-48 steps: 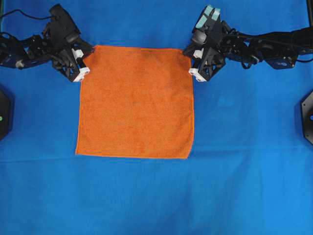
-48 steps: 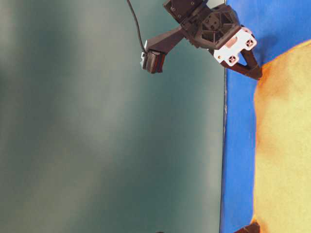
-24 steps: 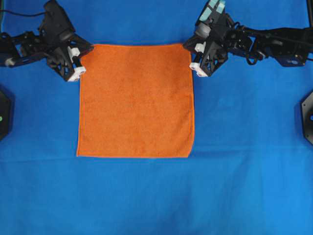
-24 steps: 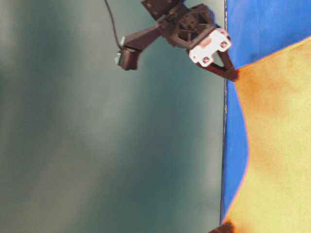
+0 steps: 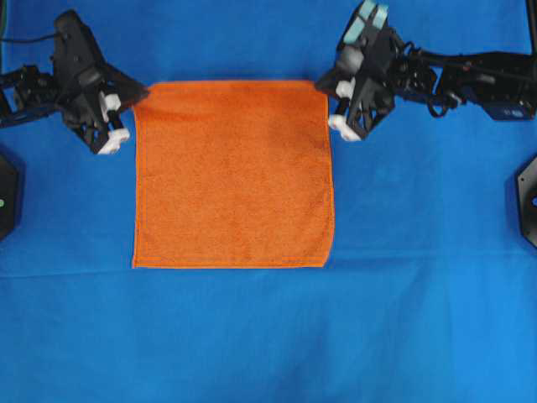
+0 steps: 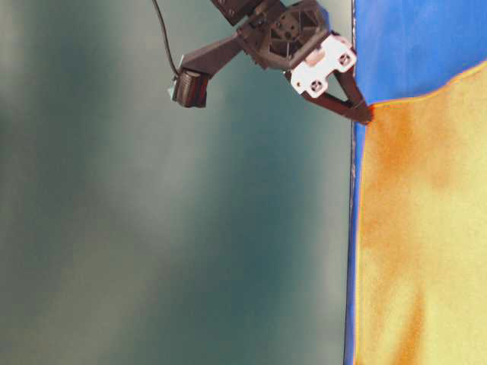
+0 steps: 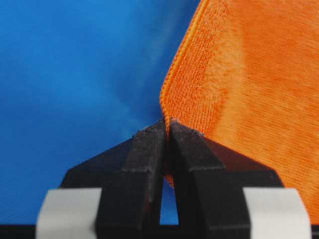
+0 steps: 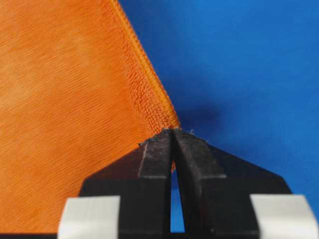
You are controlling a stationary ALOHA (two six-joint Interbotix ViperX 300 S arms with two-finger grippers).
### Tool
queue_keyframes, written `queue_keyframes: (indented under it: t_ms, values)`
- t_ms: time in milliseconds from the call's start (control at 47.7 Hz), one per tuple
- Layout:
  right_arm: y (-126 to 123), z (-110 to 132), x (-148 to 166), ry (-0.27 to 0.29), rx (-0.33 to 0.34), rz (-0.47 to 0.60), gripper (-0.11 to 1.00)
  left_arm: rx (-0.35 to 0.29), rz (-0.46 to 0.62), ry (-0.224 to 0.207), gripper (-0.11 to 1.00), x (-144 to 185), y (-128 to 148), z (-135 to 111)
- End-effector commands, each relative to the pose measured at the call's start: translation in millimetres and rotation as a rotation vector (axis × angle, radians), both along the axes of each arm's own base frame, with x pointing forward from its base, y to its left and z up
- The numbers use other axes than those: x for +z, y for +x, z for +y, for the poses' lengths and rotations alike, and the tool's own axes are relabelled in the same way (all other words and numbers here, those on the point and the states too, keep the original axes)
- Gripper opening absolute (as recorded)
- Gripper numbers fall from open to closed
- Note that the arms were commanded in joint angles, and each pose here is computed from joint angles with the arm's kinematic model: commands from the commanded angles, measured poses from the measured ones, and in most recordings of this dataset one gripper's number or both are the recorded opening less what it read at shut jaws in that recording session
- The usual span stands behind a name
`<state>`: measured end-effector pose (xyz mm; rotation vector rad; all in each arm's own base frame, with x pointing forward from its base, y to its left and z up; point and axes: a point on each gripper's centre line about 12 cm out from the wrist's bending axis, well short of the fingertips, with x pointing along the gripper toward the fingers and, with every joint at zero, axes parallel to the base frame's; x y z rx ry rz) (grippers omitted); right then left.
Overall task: Fold the orange towel.
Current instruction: 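Pull the far edge toward the near edge with both grippers, folding in half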
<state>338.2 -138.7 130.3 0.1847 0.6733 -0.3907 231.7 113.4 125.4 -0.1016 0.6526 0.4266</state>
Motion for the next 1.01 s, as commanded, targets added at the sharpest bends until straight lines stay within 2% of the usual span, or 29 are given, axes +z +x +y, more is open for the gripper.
queue_keyframes:
  t_ms: [0, 105, 272, 524, 712, 817, 985]
  values:
    - [2, 17, 16, -0.002, 0.038, -0.03, 0.01, -0.058, -0.023, 0.001, 0.01, 6, 4, -16]
    - [0, 40, 21, 0.018, 0.08, -0.042, 0.01, -0.129, -0.01, -0.026, 0.01, 6, 3, -39]
    - [-3, 85, 25, 0.06, 0.171, -0.05, 0.01, -0.244, 0.006, -0.098, 0.01, 5, 2, -81]
    - [-4, 138, 19, 0.131, 0.274, -0.023, 0.01, -0.334, 0.014, -0.24, 0.01, 4, 2, -129]
    - [-5, 162, 17, 0.171, 0.313, -0.012, 0.01, -0.385, 0.017, -0.32, 0.01, 4, 3, -158]
    - [-6, 170, 16, 0.181, 0.328, -0.002, 0.01, -0.404, 0.028, -0.334, 0.01, 3, 7, -167]
    - [-4, 172, 13, 0.187, 0.327, 0.002, 0.01, -0.413, 0.046, -0.333, 0.01, 1, 15, -172]
